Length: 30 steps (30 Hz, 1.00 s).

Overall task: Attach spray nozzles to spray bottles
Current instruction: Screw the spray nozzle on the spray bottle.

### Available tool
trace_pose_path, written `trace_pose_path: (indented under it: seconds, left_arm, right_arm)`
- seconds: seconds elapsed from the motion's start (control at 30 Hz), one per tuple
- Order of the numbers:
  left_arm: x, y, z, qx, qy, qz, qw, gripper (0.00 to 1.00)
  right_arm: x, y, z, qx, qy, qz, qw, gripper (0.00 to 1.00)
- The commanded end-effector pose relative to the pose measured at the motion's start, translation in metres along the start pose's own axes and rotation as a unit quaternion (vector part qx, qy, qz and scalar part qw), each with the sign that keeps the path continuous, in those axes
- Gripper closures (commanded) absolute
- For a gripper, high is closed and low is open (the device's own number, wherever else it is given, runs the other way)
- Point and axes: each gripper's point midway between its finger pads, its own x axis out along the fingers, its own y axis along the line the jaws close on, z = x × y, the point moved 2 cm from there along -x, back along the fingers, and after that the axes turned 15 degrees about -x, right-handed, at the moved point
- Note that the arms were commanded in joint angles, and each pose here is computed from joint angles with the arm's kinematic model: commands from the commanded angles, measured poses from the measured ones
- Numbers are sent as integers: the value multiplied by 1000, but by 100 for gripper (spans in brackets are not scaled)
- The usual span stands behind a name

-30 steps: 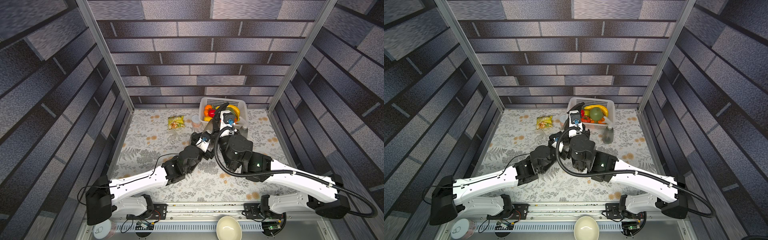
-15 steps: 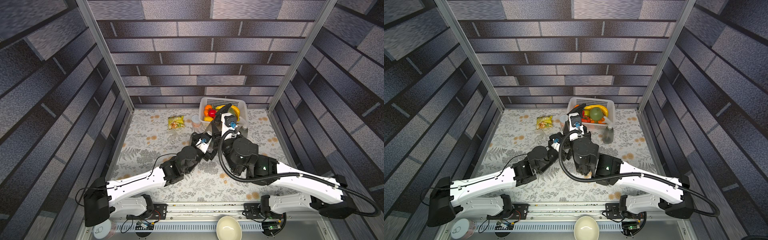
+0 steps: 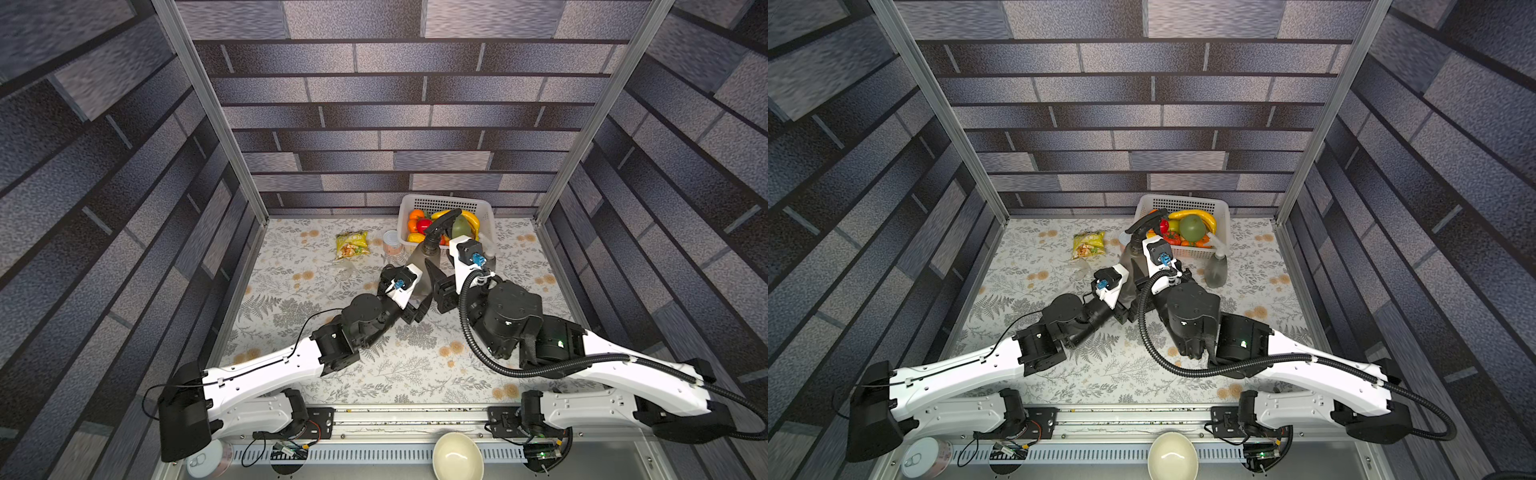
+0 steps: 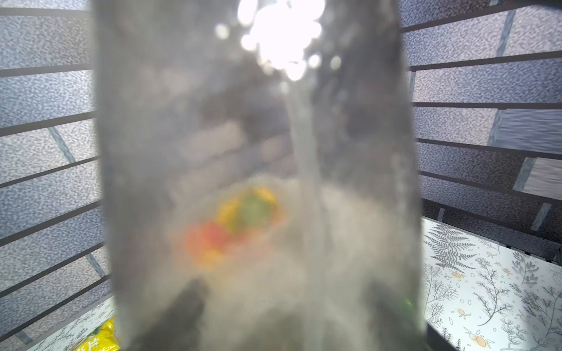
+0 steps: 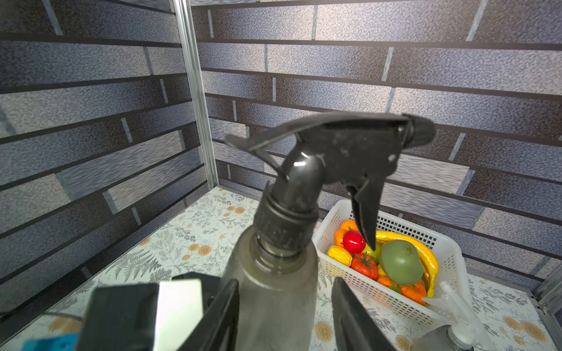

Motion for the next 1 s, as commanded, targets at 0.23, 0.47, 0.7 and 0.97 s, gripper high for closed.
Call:
trace_pose_path:
  seconds: [0.23, 0.47, 0.7, 0.97]
  left_arm:
    - [-24, 1, 12, -27, -23, -43, 998, 35]
    - [-37, -15, 5, -36, 0, -106, 994, 35]
    - [-44, -26, 8, -45, 6, -149, 988, 36]
    - [-42, -31, 10, -56, 10, -164, 985, 36]
  right_arm:
    - [-28, -6, -15, 13, -15, 177, 984, 49]
    - [-46, -21, 12, -13, -57, 226, 972, 11]
    - [-37, -25, 31, 10, -57, 304, 951, 2]
    - [-24, -9, 42, 27, -64, 384, 921, 6]
